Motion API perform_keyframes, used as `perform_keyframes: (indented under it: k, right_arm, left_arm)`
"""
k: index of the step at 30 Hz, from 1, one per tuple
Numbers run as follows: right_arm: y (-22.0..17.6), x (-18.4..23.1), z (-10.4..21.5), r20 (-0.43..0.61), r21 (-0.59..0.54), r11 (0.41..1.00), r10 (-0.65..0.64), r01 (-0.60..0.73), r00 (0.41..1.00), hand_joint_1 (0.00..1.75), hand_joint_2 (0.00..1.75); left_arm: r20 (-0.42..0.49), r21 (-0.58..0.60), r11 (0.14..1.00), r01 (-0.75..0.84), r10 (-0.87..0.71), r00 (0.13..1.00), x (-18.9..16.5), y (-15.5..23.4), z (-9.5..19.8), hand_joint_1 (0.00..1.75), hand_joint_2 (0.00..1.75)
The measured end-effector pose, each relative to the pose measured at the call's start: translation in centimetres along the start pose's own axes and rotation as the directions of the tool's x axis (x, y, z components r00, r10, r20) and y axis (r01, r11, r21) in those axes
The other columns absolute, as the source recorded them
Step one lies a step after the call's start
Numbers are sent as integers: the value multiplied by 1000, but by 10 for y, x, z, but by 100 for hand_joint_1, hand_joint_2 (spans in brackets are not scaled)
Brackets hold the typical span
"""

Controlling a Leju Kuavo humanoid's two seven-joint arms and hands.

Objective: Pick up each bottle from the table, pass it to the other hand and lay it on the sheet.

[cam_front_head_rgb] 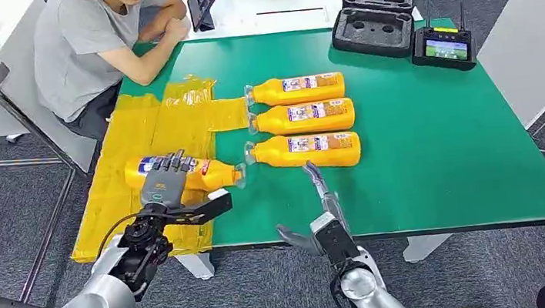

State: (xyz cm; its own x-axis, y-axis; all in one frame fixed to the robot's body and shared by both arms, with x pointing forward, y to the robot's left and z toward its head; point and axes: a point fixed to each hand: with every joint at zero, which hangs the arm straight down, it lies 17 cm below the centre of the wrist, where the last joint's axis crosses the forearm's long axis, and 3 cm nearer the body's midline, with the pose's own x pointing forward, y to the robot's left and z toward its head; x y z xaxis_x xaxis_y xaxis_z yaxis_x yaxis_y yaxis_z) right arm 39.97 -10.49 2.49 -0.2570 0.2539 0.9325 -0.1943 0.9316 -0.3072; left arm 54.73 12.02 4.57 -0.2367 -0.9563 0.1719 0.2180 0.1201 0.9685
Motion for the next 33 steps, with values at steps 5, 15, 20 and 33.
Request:
perform_keyframes:
  k: [5, 15, 20, 33]
  right_arm:
    - [-3, -3, 3, -7, -11, 1000, 10, -10, 1000, 0, 175]
    - [-2, -9, 13, -23, -9, 1000, 14, -15, 1000, 0, 175]
    - [-3, -10, 14, -22, -7, 1000, 18, -18, 1000, 0, 175]
    - [-3, -9, 14, -24, -4, 1000, -3, 3, 1000, 0, 175]
  left_arm:
    - [62, 109, 994, -23, 16, 998, 18, 17, 1, 0, 175]
    - [292, 248, 935, -253, 177, 940, 79, 51, 23, 0, 175]
    - [406, 237, 886, -398, 282, 869, 103, 67, 39, 0, 175]
    - [754, -77, 548, -833, 579, 311, 171, 133, 116, 0, 175]
